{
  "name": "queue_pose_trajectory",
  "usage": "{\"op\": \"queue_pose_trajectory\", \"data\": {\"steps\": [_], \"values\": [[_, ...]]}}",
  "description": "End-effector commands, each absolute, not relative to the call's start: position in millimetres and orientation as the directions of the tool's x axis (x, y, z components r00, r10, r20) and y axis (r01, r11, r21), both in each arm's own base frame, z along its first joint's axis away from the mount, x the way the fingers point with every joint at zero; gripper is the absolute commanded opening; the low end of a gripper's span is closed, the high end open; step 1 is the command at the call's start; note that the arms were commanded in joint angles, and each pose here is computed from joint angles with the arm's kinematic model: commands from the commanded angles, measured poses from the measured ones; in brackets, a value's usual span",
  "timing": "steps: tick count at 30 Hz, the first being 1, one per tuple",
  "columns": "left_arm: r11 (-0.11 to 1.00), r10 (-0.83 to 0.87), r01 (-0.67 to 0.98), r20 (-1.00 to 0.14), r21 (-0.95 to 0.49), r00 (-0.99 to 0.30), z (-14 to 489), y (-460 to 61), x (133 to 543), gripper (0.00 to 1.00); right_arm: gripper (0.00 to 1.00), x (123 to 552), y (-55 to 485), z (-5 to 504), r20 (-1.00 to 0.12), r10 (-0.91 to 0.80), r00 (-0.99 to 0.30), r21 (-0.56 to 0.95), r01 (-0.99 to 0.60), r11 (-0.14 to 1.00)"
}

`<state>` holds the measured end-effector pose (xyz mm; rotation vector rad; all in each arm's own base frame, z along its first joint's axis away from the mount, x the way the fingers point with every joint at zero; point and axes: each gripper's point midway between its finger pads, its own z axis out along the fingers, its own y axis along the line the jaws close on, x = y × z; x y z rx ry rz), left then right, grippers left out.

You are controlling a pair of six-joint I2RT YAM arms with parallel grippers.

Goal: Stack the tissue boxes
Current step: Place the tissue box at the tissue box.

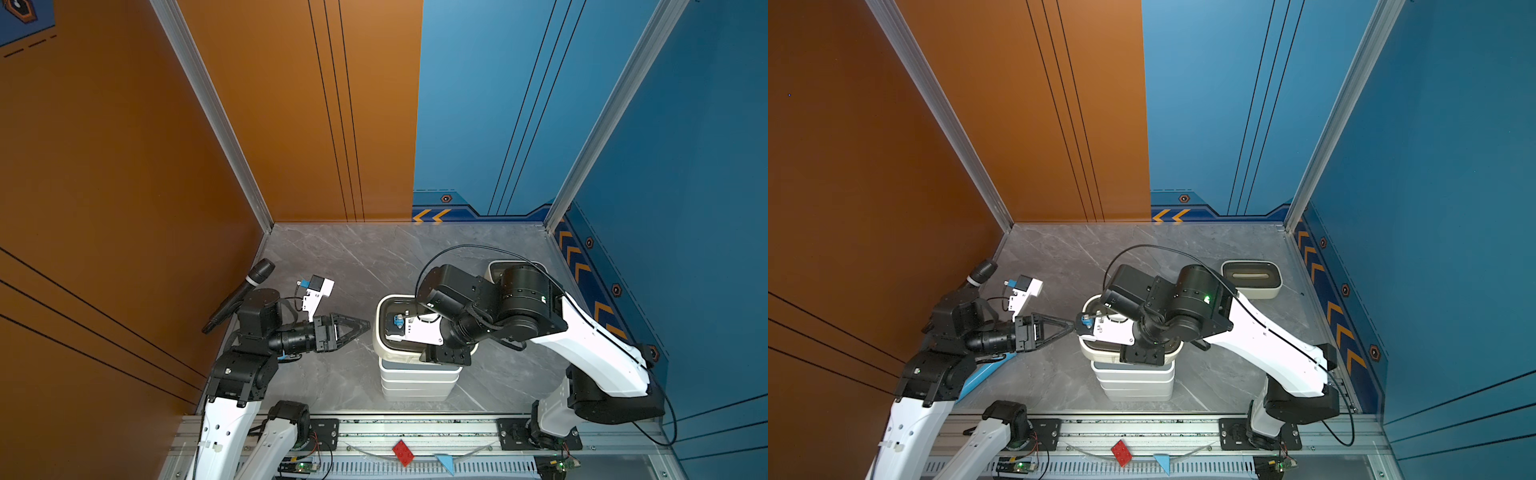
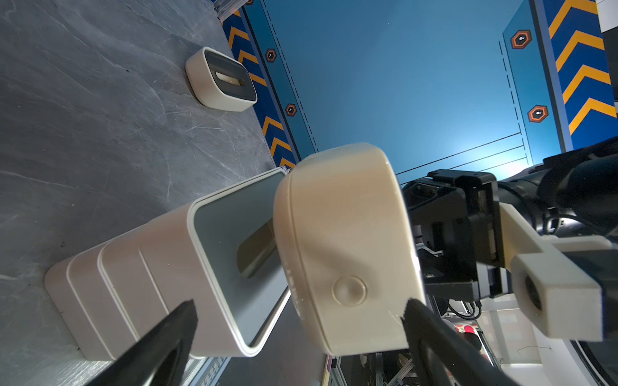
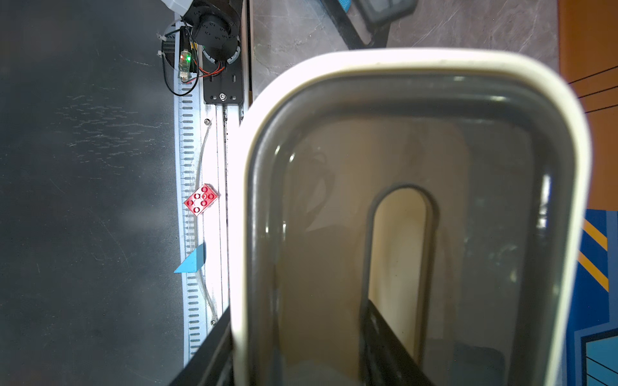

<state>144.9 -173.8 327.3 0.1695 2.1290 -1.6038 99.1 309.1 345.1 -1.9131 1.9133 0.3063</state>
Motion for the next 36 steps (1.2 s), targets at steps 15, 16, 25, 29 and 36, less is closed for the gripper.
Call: {"op": "queue_pose_trajectory", "data": {"steps": [15, 16, 25, 29, 36], "values": [[0.288, -0.126, 0.409, -0.458, -0.866, -0.88, 323.2, -178.3, 136.2, 0.98, 0.15, 95.8, 269.8, 316.4, -0.239, -0.971, -0.015, -0.095, -0.995, 0.038], [0.289, -0.126, 0.406, -0.455, -0.867, -0.881, 322.6, -178.3, 136.7, 0.98, 0.15, 96.4, 269.6, 316.4, -0.239, -0.971, -0.015, -0.096, -0.995, 0.039], [0.286, -0.121, 0.426, -0.473, -0.858, -0.873, 323.3, -178.5, 132.1, 0.98, 0.14, 99.8, 268.4, 313.8, -0.231, -0.972, -0.029, -0.081, -0.996, 0.049], [0.28, -0.12, 0.431, -0.476, -0.858, -0.871, 328.3, -178.9, 130.6, 0.98, 0.14, 101.7, 266.8, 313.7, -0.23, -0.973, -0.038, -0.087, -0.994, 0.06], [0.283, -0.117, 0.433, -0.479, -0.856, -0.87, 329.3, -179.4, 132.2, 0.98, 0.14, 105.4, 263.5, 315.8, -0.231, -0.972, -0.044, -0.113, -0.991, 0.072]]}}
